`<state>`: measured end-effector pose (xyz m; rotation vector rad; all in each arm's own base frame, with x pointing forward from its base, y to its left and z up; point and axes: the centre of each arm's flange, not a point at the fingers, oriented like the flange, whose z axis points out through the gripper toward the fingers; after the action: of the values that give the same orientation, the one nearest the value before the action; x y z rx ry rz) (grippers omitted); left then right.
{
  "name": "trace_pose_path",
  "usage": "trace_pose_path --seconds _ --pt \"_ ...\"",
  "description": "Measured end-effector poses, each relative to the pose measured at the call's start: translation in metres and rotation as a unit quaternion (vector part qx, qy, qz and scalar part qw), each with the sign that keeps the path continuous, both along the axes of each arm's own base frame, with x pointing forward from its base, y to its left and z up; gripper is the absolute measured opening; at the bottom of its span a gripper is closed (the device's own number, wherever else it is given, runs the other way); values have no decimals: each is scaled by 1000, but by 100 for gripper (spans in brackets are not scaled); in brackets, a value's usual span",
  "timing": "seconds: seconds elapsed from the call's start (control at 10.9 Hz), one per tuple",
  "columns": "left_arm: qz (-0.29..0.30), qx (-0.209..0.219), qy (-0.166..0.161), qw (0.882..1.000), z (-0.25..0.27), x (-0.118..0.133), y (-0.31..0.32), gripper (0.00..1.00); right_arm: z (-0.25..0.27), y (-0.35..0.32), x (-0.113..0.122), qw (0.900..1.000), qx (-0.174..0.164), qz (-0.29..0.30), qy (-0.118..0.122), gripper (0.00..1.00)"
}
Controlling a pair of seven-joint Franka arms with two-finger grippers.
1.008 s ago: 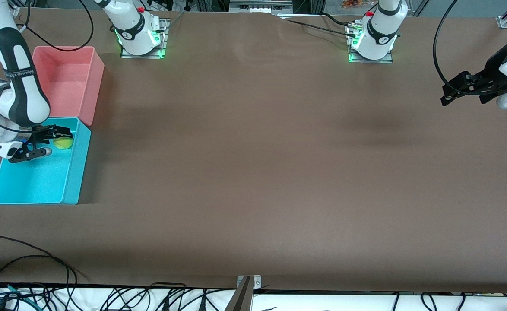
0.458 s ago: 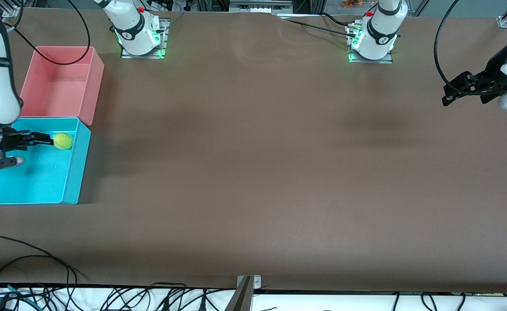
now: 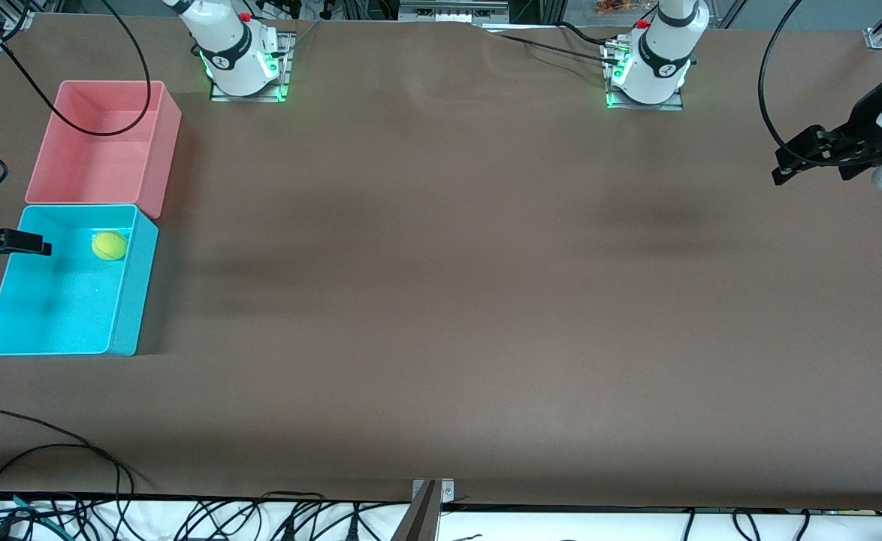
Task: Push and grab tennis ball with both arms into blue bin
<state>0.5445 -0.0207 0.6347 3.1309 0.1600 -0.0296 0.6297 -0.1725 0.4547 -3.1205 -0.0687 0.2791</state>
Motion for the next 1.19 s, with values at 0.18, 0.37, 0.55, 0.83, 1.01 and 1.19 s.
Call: trace_pose_path --seconds 0.18,0.37,0.55,0.83,1.01,1.19 --pt "0 0 0 1000 0 0 -1 100 25 13 0 1000 1 -5 1 100" --pt "-2 0 0 1000 0 0 -3 100 51 42 -1 1000 0 -14 -13 100" --pt "-4 0 -1 1000 1 0 -5 100 77 84 -13 999 0 -40 -26 100" --pt "-1 0 0 1000 1 0 -2 100 96 147 -53 996 -9 -20 -82 100" --pt "-2 0 -1 1000 1 0 -3 100 104 152 -82 995 -10 -15 -100 100" --pt "-3 0 -1 1000 1 0 -4 100 109 144 -87 994 5 -28 -104 100"
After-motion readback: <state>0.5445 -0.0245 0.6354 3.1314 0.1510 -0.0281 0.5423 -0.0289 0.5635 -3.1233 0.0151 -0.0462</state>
